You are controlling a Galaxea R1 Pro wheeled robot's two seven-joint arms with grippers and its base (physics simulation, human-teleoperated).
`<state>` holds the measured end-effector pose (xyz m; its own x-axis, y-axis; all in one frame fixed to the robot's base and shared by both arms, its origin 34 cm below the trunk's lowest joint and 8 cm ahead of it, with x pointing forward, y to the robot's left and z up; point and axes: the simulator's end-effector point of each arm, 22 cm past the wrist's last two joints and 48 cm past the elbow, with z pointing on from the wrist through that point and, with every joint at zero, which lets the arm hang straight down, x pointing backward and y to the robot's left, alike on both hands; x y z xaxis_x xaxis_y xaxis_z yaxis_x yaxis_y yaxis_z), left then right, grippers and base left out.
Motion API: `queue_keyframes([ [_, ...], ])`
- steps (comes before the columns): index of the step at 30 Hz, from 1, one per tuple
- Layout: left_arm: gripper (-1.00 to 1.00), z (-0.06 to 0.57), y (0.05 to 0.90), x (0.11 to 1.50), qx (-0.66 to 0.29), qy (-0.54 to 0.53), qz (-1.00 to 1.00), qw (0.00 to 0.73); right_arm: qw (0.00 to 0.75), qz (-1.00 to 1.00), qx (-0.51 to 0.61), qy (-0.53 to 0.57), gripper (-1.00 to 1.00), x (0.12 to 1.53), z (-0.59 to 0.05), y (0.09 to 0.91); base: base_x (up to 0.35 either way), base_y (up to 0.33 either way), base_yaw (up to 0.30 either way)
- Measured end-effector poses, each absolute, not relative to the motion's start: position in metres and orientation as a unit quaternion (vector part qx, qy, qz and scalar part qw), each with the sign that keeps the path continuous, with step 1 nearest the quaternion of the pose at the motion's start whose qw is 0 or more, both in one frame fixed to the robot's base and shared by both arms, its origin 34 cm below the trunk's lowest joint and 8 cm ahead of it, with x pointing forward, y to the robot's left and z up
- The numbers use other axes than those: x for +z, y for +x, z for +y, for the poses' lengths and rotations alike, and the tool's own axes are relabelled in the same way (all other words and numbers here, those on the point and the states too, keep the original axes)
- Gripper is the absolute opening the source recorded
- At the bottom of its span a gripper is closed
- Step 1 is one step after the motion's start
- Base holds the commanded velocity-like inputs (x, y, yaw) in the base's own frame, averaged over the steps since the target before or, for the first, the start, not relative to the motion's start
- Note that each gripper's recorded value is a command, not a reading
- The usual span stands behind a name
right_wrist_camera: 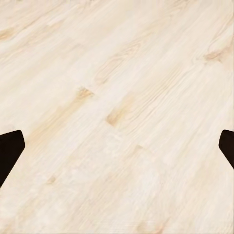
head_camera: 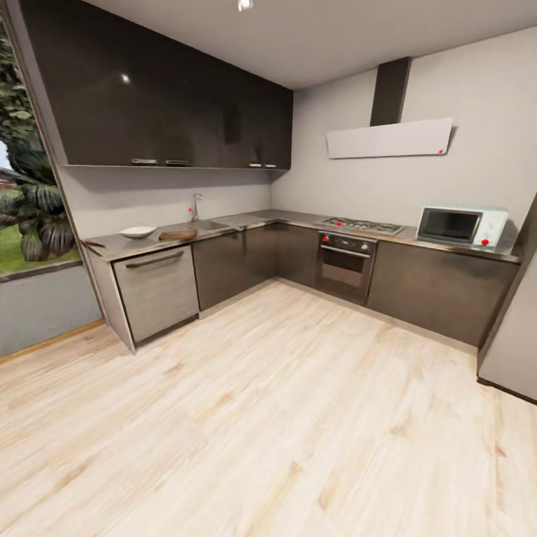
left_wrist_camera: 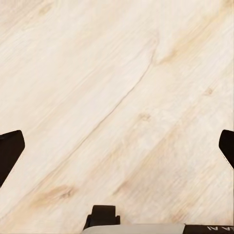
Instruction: In the kitchen, take the Vidalia onion out of the sink, dice it on the chopping board with the paring knife, put the diced onion into the bowl on the countertop, then place both the paring knife and the chopping board into the sink.
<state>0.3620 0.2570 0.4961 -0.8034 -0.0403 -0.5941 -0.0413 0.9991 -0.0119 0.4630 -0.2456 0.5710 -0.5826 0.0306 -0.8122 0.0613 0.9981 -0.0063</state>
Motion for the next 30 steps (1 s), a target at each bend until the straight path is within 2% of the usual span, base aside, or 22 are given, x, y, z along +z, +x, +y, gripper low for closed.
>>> queue_keyframes([
  [30,1.0,0.2569,0.3614,0.4958,0.001,-0.021,0.95,0.312,0.456,0.889,-0.017,0.026,1.0,0.571,-0.2455,0.463,0.345,0.0,0.0],
])
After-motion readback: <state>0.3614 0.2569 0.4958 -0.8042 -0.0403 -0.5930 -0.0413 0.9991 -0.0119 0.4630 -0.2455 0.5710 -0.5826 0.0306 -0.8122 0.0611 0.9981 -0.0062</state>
